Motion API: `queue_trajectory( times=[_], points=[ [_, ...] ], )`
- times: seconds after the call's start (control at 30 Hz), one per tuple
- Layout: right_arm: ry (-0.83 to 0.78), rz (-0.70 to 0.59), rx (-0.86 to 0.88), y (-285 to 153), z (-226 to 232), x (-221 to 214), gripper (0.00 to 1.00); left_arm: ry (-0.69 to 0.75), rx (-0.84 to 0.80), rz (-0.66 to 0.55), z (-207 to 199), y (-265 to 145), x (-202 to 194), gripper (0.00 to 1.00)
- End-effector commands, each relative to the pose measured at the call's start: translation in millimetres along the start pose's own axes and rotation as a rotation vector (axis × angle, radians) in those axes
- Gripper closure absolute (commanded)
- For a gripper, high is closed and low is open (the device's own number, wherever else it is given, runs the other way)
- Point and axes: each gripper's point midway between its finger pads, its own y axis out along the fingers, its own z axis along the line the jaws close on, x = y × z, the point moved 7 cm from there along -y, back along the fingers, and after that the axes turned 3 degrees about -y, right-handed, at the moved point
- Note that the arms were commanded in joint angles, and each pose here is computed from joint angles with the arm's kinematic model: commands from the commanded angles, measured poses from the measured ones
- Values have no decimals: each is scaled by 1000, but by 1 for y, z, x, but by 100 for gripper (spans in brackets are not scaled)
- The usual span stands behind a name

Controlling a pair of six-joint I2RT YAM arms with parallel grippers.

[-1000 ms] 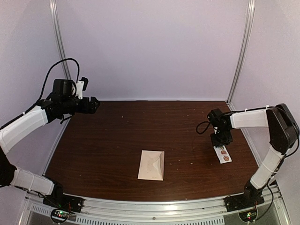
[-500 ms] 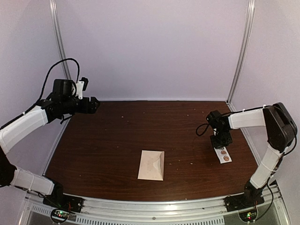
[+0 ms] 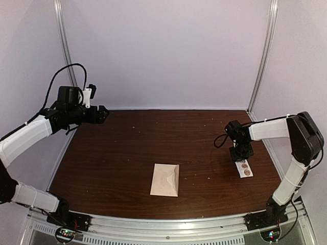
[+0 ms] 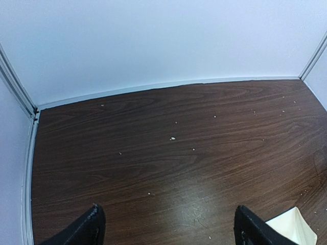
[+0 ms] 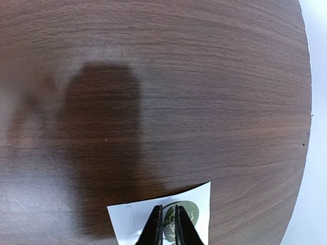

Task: Place the letter into the envelope and seal it

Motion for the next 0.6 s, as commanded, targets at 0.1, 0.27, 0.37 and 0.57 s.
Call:
queue_trajectory(
  times=[0.1, 0.27, 0.37, 0.57],
  points=[
    [23, -19, -47, -6, -9, 2, 94, 10, 0, -45, 1, -1, 7, 12],
    [30, -25, -62, -7, -11, 3, 97, 10, 0, -44, 0, -1, 7, 12],
    [30, -22, -69, -6, -11, 3, 98, 11, 0, -46, 0, -1, 8, 12],
    [36, -27, -61, -9, -11, 5, 100, 11, 3, -50, 1, -2, 8, 12]
  ],
)
